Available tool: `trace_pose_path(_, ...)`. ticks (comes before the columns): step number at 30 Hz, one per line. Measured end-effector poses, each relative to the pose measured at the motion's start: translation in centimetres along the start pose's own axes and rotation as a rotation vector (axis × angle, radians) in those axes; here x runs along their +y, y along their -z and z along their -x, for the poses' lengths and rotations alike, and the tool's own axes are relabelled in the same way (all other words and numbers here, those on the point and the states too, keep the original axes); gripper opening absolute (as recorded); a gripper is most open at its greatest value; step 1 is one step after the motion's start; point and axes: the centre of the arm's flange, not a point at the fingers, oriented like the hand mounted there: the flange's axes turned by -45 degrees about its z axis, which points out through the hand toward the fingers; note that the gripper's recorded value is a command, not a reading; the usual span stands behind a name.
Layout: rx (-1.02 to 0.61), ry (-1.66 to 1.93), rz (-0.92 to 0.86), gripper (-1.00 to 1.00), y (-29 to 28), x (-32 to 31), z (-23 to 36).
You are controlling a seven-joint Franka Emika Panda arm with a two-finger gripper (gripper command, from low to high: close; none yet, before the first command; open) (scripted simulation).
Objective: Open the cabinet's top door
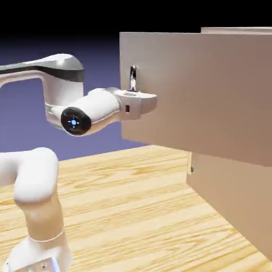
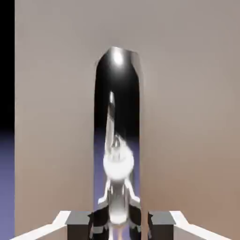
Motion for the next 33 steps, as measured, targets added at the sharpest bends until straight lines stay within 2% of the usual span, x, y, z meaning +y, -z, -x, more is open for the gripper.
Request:
trace_pose_path(13,0.0,0.0,-0.224,-1.0,11.1,4.5,0.0)
trace_pose_path(23,0.0,0.0,-0.43,-1.0,20.2,10.8,0.0)
trace_pose_path(33,0.0,0.0,-0.601,-1.0,26.7,17.3,0.0)
